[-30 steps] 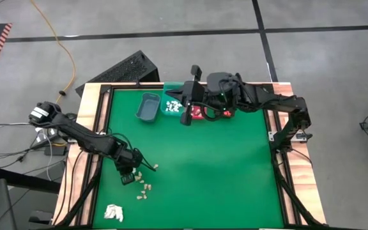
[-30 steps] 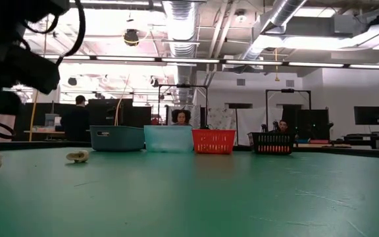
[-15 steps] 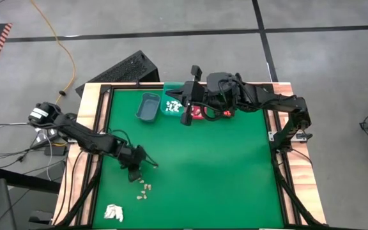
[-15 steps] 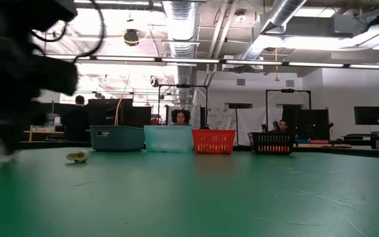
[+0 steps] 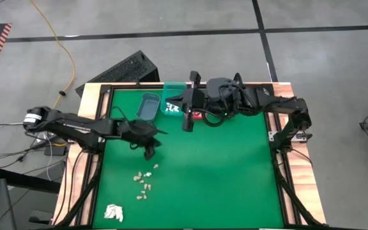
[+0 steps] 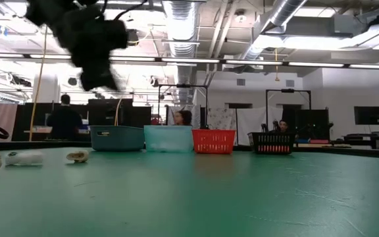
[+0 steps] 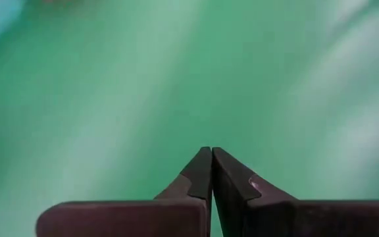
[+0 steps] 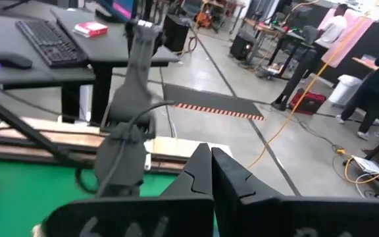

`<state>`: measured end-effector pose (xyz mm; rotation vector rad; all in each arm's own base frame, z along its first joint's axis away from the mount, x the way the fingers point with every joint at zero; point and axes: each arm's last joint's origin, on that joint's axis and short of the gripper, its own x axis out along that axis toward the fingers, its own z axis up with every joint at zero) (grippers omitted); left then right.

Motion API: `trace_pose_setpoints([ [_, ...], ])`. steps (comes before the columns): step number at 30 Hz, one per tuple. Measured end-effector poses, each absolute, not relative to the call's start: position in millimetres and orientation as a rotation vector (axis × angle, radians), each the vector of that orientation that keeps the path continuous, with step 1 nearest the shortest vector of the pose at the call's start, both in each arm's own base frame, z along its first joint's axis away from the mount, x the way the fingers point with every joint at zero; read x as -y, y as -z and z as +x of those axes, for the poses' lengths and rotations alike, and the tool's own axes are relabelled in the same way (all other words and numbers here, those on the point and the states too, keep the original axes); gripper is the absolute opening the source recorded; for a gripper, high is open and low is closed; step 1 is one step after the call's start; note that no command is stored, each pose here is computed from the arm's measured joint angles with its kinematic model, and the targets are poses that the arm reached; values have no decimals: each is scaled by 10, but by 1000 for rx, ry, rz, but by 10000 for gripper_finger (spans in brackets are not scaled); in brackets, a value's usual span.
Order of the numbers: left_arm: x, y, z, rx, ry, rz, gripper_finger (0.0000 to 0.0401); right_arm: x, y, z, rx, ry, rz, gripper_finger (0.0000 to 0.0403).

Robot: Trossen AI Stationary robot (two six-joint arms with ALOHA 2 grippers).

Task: Sort Halloween decoration
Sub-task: Put the white skeleton toy into the light blue bin

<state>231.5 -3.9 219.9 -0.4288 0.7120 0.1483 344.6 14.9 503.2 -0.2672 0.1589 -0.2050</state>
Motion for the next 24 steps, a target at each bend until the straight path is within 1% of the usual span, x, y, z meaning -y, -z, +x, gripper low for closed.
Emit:
trace_pose_setpoints([
  [3, 131, -2199, 2133, -960, -145, -355, 0, -169, -5006, 3441, -185, 196, -273, 15],
  [8, 401, -2089, 1968, -1157, 18, -376, 0, -164, -4989, 3438, -203, 197, -268, 15],
  [11, 566, -1993, 1927, -1170, 68, -376, 0, -166, -4989, 3438, -202, 197, -268, 15],
  [15, 687, -1876, 1933, -1158, 84, -385, 0, -167, -4991, 3438, -199, 199, -249, 15],
  [24, 824, -1597, 2112, -1197, 145, -309, 0, -195, -5000, 3438, -186, 201, -218, 15],
])
